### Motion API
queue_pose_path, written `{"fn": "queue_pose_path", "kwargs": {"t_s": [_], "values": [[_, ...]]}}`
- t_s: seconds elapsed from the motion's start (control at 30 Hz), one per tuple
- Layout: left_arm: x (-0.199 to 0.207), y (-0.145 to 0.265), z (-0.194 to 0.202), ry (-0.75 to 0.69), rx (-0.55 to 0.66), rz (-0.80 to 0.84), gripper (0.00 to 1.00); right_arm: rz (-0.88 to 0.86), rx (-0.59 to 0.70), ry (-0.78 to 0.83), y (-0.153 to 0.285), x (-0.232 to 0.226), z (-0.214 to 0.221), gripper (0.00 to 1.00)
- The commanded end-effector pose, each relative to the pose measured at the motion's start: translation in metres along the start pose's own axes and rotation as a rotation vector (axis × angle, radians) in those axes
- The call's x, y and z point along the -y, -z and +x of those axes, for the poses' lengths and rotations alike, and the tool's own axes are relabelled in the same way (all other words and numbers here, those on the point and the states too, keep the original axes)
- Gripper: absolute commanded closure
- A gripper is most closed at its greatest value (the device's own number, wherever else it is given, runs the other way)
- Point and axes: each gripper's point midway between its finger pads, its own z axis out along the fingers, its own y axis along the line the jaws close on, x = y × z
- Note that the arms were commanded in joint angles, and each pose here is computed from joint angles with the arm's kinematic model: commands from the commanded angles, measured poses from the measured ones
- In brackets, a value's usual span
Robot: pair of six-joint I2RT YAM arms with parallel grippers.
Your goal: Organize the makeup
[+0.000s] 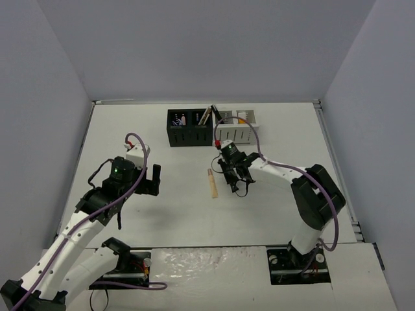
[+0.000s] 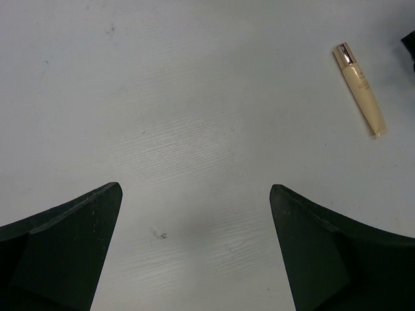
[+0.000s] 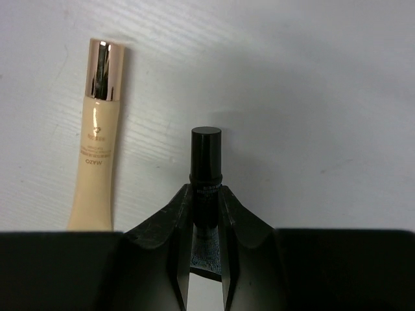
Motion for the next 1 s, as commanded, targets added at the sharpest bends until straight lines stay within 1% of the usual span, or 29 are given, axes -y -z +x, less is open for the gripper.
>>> {"fn": "queue_pose_path", "kwargs": {"t_s": [0.0, 0.2, 0.3, 0.4, 0.43, 0.53, 0.6, 0.77, 0.9, 0.97], "values": [[-0.002, 0.003, -0.021, -0.003, 0.063, -0.009, 0.03, 0.0, 0.286, -0.038, 0.068, 0.021, -0.089, 0.98], [-0.005, 0.003, -0.02, -0.002, 0.052, -0.025, 0.03, 0.094, 0.647, -0.143, 0.144, 0.086, -0.189, 0.98], [-0.005, 0.002, -0.02, 0.0, 0.049, -0.026, 0.03, 0.122, 0.897, -0.193, 0.182, 0.118, -0.244, 0.98], [-0.005, 0.001, -0.019, 0.001, 0.045, -0.027, 0.03, 0.13, 1.045, -0.208, 0.198, 0.139, -0.273, 0.97], [-0.005, 0.002, -0.019, 0.002, 0.045, -0.027, 0.03, 0.119, 1.076, -0.194, 0.196, 0.141, -0.282, 0.97], [-0.005, 0.001, -0.019, 0.004, 0.041, -0.029, 0.03, 0.11, 1.129, -0.159, 0.175, 0.151, -0.304, 0.97], [-0.005, 0.002, -0.02, 0.005, 0.042, -0.028, 0.03, 0.105, 1.172, -0.136, 0.173, 0.154, -0.315, 0.96], [-0.004, 0.002, -0.02, 0.006, 0.045, -0.023, 0.03, 0.103, 1.151, -0.106, 0.132, 0.16, -0.327, 0.95], [-0.004, 0.003, -0.021, 0.008, 0.049, -0.017, 0.03, 0.106, 1.109, -0.11, 0.101, 0.162, -0.316, 0.94], [-0.004, 0.003, -0.021, 0.008, 0.051, -0.015, 0.03, 0.105, 1.086, -0.11, 0.089, 0.162, -0.309, 0.91]]}}
